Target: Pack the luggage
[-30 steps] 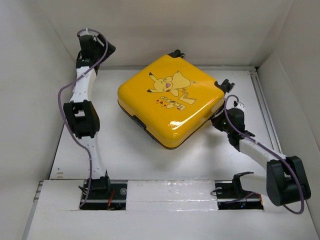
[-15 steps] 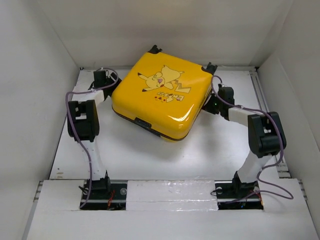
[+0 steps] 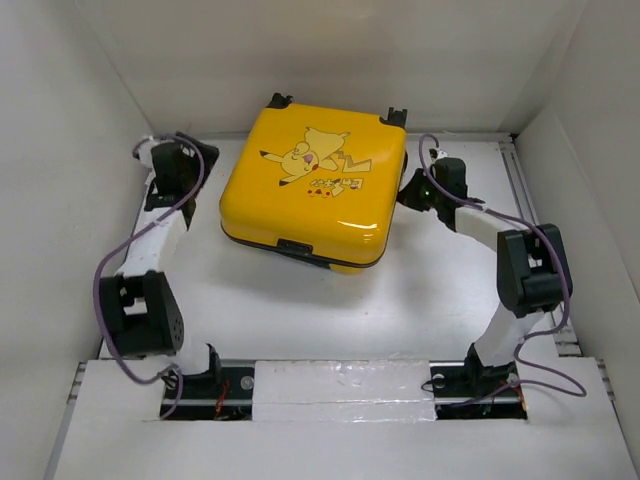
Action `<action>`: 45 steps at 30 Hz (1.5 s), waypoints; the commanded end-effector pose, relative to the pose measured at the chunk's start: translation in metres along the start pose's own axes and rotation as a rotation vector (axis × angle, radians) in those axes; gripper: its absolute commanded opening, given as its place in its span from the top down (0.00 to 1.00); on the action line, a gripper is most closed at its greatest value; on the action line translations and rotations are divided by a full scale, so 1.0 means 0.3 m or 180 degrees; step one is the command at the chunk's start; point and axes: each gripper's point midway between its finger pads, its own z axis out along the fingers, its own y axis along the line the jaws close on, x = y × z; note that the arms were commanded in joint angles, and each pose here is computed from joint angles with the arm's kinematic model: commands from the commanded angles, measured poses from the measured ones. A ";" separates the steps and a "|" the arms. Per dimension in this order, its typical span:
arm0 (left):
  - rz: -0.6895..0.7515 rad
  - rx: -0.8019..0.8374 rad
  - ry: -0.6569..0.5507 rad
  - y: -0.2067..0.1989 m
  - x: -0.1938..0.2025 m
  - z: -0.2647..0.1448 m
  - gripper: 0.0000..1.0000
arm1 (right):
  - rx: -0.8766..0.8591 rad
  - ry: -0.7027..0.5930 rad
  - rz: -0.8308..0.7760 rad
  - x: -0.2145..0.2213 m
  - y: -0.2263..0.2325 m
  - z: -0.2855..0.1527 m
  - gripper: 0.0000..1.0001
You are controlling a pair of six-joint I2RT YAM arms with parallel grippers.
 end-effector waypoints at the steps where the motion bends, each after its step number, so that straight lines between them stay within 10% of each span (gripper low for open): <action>1: 0.0095 0.0464 -0.1054 -0.311 -0.341 -0.252 0.20 | -0.0634 -0.0368 -0.0187 -0.101 0.224 -0.095 0.99; 5: 0.0519 0.1117 -0.1221 -0.568 -0.316 -0.479 0.51 | -0.0529 -0.0357 -0.0128 -0.050 0.192 -0.140 0.96; 10: 0.1058 0.2027 -0.0423 -0.778 0.166 -0.678 0.85 | -0.0670 -0.0504 -0.0190 -0.024 0.206 -0.236 0.89; 14: 0.1380 0.2456 0.0373 -0.648 0.611 -0.864 0.94 | -0.0820 -0.0604 -0.0259 0.056 0.205 -0.328 0.94; 21: 0.1531 0.2070 0.1025 -0.200 0.917 -1.039 1.00 | -0.0906 -0.0691 -0.0415 0.207 0.170 -0.452 0.97; 28: 0.1047 0.1029 0.0858 0.163 0.945 -0.826 0.93 | -0.1250 -0.0825 -0.0769 0.254 0.197 -0.463 0.80; 45: 0.1203 0.1110 0.0283 -0.034 0.809 -0.602 0.91 | -0.1551 -0.0704 -0.1727 0.320 0.285 -0.394 0.54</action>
